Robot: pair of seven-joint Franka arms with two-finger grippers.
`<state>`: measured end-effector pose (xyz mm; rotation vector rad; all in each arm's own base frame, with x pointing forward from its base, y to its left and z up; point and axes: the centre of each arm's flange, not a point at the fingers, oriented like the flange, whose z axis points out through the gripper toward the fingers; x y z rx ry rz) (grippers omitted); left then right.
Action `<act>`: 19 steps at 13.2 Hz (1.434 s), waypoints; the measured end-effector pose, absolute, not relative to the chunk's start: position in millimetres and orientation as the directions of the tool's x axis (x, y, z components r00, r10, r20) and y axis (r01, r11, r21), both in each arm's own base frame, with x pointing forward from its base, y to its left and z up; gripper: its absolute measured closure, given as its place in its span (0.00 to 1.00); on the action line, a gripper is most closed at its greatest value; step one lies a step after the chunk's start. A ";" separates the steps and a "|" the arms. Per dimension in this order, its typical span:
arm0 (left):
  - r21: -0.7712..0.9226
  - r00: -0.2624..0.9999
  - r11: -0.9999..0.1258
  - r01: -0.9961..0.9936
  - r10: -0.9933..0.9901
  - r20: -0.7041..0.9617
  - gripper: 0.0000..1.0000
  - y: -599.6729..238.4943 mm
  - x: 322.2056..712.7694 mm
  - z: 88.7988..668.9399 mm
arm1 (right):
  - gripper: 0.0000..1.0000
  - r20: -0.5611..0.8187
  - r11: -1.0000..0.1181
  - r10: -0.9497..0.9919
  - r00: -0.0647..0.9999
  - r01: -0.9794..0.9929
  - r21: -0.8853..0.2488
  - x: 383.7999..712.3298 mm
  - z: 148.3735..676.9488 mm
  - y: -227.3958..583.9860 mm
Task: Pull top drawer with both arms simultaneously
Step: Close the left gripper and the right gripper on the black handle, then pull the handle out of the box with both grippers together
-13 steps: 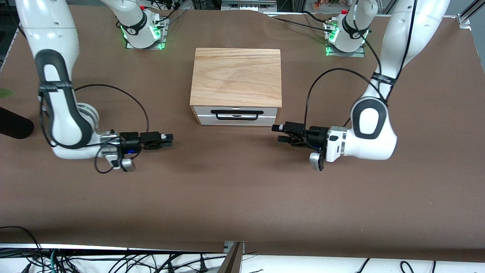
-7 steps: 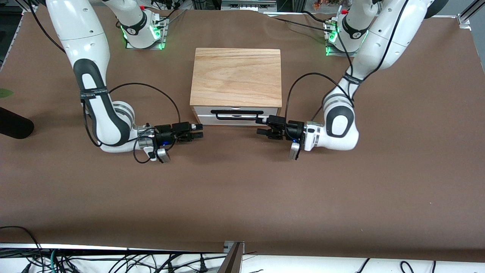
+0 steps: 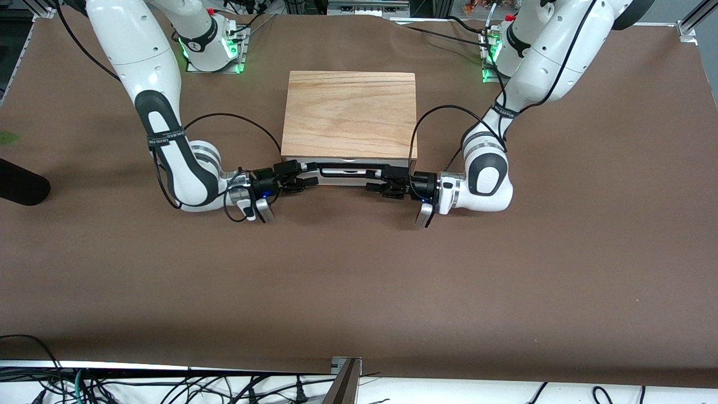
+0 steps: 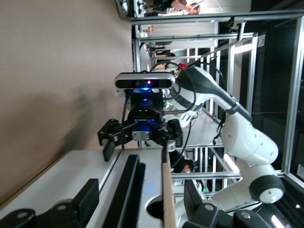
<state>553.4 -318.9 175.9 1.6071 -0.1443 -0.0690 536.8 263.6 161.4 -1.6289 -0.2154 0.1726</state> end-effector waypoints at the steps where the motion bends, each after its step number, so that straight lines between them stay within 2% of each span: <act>1: 0.997 0.987 -0.059 -0.047 -0.155 0.038 0.20 -311.0 555.0 173.9 | 0.00 0.018 -0.050 0.237 0.971 0.031 -0.998 535.4 162.7 270.0; 4: 0.996 0.986 -0.077 -0.040 -0.165 0.027 0.22 -299.4 558.4 172.4 | 0.03 0.018 -0.030 0.221 0.975 0.025 -0.999 532.4 164.8 284.3; 5: 0.996 0.985 -0.077 -0.039 -0.168 0.025 0.33 -300.7 557.1 172.0 | 0.04 0.019 -0.032 0.217 0.976 0.026 -0.999 532.3 164.7 285.6; 6: 0.996 0.985 -0.076 -0.037 -0.171 0.024 0.42 -302.2 555.7 171.6 | 0.11 0.019 -0.033 0.215 0.976 0.026 -0.999 532.5 164.5 285.7; 7: 0.996 0.985 -0.076 -0.036 -0.173 0.023 0.42 -303.3 554.8 171.4 | 0.11 0.019 -0.035 0.214 0.977 0.027 -0.999 532.7 164.4 285.4; 9: 0.997 0.984 -0.075 -0.036 -0.177 0.022 0.62 -305.3 553.6 171.6 | 0.24 0.019 -0.037 0.211 0.977 0.027 -0.999 533.2 164.1 284.8; 10: 0.997 0.983 -0.075 -0.034 -0.180 0.019 0.63 -306.7 552.4 171.2 | 0.26 0.019 -0.038 0.210 0.977 0.028 -0.999 533.3 164.0 284.6; 13: 0.997 0.980 -0.081 -0.015 -0.199 -0.001 0.58 -313.5 540.9 164.7 | 0.57 0.019 -0.040 0.209 0.978 0.028 -0.999 533.8 163.7 283.4; 14: 0.996 0.979 -0.084 -0.009 -0.203 -0.008 0.56 -314.8 537.3 162.3 | 0.57 0.019 -0.040 0.207 0.978 0.028 -0.999 534.2 163.6 282.5; 15: 0.996 0.979 -0.086 -0.004 -0.205 -0.014 0.56 -315.2 534.8 160.4 | 0.63 0.019 -0.041 0.205 0.979 0.028 -0.999 534.8 163.4 281.2; 16: 0.996 0.978 -0.087 -0.001 -0.206 -0.017 0.67 -314.9 533.4 159.2 | 0.63 0.019 -0.043 0.202 0.979 0.028 -0.999 535.5 163.3 279.6; 17: 0.997 0.977 -0.076 -0.001 -0.211 -0.015 0.79 -315.5 533.4 161.9 | 0.70 0.015 -0.050 0.198 0.980 0.026 -0.998 535.6 161.0 277.5; 18: 0.997 0.977 -0.075 0.000 -0.212 -0.016 0.84 -315.8 533.6 163.1 | 0.75 0.012 -0.052 0.195 0.981 0.023 -0.998 535.3 159.0 275.1; 19: 0.997 0.977 -0.075 0.002 -0.212 -0.018 0.85 -315.7 533.5 162.8 | 0.76 0.016 -0.051 0.191 0.982 0.026 -0.998 536.0 158.4 272.4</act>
